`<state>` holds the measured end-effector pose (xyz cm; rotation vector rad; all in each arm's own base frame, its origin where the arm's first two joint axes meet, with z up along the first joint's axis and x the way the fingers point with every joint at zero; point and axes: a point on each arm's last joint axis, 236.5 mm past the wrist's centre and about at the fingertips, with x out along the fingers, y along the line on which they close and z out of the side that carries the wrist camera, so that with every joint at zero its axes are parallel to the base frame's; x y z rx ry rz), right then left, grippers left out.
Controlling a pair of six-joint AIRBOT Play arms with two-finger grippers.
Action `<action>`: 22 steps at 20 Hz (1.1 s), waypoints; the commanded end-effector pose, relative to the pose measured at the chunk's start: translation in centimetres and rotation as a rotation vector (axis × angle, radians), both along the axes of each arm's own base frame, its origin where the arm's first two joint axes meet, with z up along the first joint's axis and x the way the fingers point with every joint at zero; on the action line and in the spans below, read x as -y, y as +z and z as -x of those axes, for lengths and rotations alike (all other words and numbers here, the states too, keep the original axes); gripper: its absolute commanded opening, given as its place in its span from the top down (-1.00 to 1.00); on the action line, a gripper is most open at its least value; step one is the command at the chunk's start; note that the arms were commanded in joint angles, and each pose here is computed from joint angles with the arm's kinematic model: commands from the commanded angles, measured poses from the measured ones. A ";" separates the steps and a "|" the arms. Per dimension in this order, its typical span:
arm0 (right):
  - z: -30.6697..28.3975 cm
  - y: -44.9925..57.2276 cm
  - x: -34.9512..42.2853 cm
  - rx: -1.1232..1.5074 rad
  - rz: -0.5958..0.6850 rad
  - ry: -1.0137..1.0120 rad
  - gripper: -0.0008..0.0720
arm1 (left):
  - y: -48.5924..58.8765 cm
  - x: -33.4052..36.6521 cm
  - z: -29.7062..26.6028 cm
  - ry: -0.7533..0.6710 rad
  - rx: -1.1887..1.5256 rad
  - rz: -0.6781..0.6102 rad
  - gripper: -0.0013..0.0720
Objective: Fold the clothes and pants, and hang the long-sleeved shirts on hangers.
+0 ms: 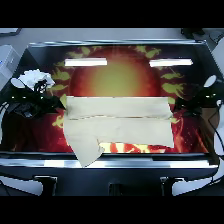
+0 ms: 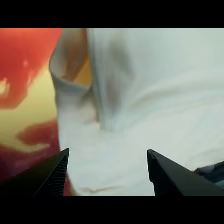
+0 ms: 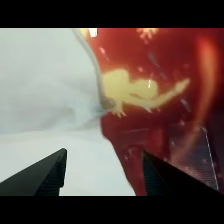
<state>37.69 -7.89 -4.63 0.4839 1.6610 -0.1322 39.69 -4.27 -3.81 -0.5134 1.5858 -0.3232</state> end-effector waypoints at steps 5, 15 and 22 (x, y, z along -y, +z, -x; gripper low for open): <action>10.4 -1.0 0.5 -0.146 -0.074 -0.093 -0.54 | -5.0 1.3 17.0 -0.053 -0.174 0.000 -0.35; 12.3 -1.6 -2.5 -0.181 -0.181 -0.083 -0.54 | -8.0 7.8 19.0 0.091 -0.122 0.145 -0.26; 13.7 -3.0 -2.2 -0.208 -0.153 -0.067 -0.57 | -8.4 8.6 17.7 0.119 -0.079 0.113 0.91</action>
